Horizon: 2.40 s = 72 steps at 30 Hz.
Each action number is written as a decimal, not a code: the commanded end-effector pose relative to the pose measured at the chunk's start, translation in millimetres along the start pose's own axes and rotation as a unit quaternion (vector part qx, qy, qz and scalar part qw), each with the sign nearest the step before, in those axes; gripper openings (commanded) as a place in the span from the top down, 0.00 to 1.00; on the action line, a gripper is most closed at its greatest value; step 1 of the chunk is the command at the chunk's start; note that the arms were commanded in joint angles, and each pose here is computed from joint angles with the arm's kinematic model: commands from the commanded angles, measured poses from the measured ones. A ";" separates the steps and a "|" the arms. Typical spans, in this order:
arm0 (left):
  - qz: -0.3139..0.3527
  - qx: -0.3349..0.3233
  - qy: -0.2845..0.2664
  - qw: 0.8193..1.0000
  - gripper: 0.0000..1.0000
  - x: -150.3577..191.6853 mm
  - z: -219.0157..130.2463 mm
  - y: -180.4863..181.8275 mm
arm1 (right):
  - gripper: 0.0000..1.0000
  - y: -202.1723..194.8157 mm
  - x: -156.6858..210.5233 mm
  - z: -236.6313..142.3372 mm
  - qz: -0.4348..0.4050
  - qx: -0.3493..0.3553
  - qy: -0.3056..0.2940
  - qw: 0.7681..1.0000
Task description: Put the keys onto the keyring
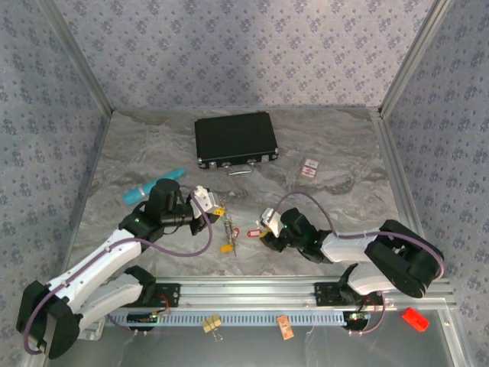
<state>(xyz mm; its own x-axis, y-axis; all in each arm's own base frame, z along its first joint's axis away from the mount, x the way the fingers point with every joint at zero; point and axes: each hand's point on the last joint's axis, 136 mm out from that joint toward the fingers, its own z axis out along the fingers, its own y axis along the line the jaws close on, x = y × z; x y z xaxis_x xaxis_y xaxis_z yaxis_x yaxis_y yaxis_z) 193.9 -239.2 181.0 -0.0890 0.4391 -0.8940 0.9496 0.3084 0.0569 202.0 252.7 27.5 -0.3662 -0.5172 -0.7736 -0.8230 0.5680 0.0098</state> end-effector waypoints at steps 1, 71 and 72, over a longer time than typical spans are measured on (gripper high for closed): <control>0.019 0.016 -0.020 0.999 1.00 -9.9 -3.1 -5.3 | 0.68 1.7 -8.6 3.7 -0.010 -0.010 -0.006 1.000; 0.084 0.019 -0.071 0.994 1.00 -28.7 -4.1 -22.4 | 1.00 38.8 -114.9 -81.0 -0.043 -0.133 -0.026 0.990; 0.090 0.014 -0.068 0.993 1.00 -28.9 -3.4 -22.4 | 1.00 42.2 -121.0 -83.9 -0.046 -0.143 -0.027 0.988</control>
<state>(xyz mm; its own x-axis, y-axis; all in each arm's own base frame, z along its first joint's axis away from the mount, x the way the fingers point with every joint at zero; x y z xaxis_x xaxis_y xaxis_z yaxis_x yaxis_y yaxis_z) 175.8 -249.7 188.8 0.0158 0.3992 -0.9167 0.9644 0.2361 0.1194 189.3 283.5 164.5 -0.2717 -0.4766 -0.8361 -0.9191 0.3862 0.0785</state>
